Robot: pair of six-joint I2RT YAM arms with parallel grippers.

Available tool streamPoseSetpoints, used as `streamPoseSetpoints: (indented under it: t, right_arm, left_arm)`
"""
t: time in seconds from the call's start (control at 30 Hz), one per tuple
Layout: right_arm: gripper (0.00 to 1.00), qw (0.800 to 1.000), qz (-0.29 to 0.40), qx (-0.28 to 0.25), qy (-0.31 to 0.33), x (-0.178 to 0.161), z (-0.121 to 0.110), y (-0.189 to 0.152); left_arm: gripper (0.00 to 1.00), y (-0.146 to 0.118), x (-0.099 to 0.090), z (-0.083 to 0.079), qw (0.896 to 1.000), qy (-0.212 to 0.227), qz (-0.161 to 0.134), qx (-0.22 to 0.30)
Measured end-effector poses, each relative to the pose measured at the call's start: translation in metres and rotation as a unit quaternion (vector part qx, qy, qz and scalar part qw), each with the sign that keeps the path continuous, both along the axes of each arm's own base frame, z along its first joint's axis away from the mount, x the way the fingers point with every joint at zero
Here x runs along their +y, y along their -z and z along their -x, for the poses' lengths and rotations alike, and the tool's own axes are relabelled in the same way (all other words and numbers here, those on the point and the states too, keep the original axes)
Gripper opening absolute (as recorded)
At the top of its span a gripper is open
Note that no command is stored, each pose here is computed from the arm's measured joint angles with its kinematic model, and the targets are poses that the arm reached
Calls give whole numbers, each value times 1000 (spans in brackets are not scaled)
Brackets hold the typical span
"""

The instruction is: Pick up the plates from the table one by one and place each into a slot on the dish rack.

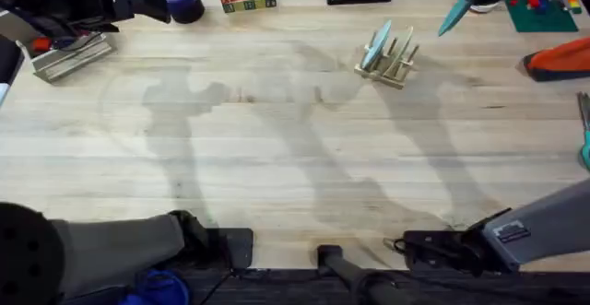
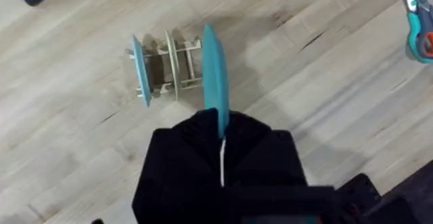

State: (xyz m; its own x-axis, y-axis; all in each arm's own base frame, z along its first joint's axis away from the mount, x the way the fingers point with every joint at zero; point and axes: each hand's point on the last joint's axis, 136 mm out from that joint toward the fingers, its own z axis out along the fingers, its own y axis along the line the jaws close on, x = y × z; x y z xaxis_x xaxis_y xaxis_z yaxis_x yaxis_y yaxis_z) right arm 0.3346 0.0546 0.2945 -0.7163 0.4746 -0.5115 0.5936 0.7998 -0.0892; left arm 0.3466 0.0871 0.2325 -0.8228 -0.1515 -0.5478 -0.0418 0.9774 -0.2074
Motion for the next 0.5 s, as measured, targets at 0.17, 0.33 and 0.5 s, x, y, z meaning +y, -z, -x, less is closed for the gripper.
streamPoseSetpoints:
  t: [0.17, 0.33, 0.5]
  right_arm:
    - [31, 1000, 9, 18, -4, 2, -6, 11]
    - [31, 1000, 14, 28, -4, 4, -9, 18]
    - [31, 999, 19, 41, -4, 5, -13, 27]
  left_arm:
    - [995, 0, 0, 0, 1000, 0, 0, 0]
    - [996, 0, 0, 0, 1000, 0, 0, 0]
    - [995, 0, 0, 0, 1000, 0, 0, 0]
